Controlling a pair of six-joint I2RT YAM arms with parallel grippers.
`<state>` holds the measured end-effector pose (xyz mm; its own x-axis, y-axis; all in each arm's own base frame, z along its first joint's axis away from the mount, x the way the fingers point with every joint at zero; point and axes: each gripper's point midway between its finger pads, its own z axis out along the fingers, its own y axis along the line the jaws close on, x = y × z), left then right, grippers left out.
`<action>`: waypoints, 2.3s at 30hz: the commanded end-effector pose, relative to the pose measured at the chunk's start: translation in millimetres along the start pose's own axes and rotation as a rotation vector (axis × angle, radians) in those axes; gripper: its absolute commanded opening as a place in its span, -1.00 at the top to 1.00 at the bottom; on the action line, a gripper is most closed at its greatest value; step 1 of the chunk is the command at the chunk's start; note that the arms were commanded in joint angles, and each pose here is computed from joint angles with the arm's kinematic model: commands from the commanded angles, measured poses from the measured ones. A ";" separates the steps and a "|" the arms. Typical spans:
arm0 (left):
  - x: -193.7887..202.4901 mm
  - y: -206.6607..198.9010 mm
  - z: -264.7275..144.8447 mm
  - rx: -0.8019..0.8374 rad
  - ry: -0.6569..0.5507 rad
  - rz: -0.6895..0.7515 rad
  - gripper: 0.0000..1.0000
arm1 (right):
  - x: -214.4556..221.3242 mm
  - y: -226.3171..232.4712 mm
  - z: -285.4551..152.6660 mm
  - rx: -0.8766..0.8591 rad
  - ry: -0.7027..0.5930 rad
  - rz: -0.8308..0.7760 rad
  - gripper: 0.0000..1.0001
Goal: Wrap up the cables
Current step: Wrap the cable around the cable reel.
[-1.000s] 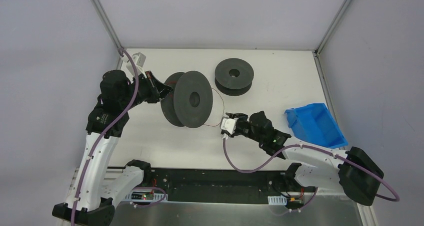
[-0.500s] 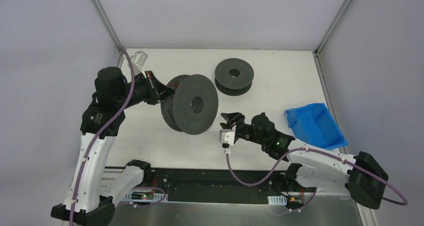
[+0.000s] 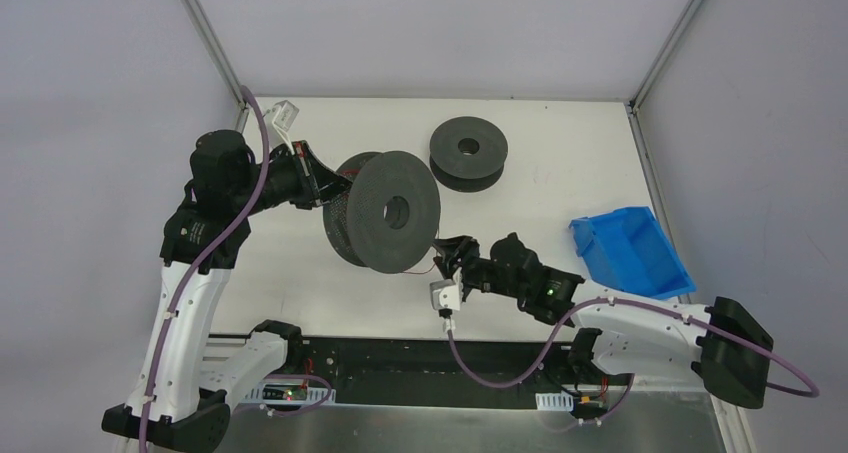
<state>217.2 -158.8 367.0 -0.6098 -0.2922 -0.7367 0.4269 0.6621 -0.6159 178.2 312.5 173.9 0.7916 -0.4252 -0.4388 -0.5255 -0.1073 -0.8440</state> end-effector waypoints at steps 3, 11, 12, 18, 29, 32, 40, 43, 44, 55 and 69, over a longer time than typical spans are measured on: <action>-23.1 -30.0 -10.2 0.094 -0.063 0.011 1.00 | -7.7 -23.7 14.1 0.037 -0.007 -0.048 0.33; -23.7 -29.6 -9.0 0.092 -0.062 0.001 1.00 | -15.7 -23.1 24.2 0.020 -0.048 -0.033 0.44; -23.7 -28.8 -8.7 0.089 -0.062 0.000 1.00 | -15.3 -22.2 24.3 0.014 -0.046 -0.026 0.47; -27.2 -28.8 -6.9 0.084 -0.065 -0.009 1.00 | -7.4 -7.7 27.7 -0.039 -0.016 -0.002 0.27; -28.1 -14.7 -0.8 0.030 -0.076 -0.020 1.00 | -17.9 -10.7 26.7 -0.023 -0.055 0.085 1.00; -29.5 2.4 5.2 -0.039 -0.107 -0.052 1.00 | -41.9 -16.4 22.9 -0.019 -0.142 0.225 1.00; -28.8 41.4 24.2 -0.137 -0.206 -0.156 1.00 | -87.1 -49.0 32.7 0.133 -0.327 0.620 1.00; -27.8 53.6 28.8 -0.159 -0.250 -0.181 1.00 | -88.7 -69.2 42.2 0.246 -0.304 0.756 1.00; -27.3 59.6 29.9 -0.175 -0.269 -0.187 1.00 | -89.4 -76.3 45.1 0.281 -0.297 0.803 1.00; -10.3 101.1 40.9 -0.277 -0.335 -0.314 1.00 | -81.3 -102.0 96.4 0.560 -0.216 1.192 1.00; 12.8 116.6 52.0 -0.276 -0.314 -0.395 1.00 | -45.0 -103.5 130.5 0.737 -0.011 1.334 1.00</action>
<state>292.0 -109.0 240.1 -0.4739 -0.6848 -0.5536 -0.1184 0.6725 -0.7306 218.8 458.5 221.0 -0.0920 0.0891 -0.9918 -0.6540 0.7456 0.1276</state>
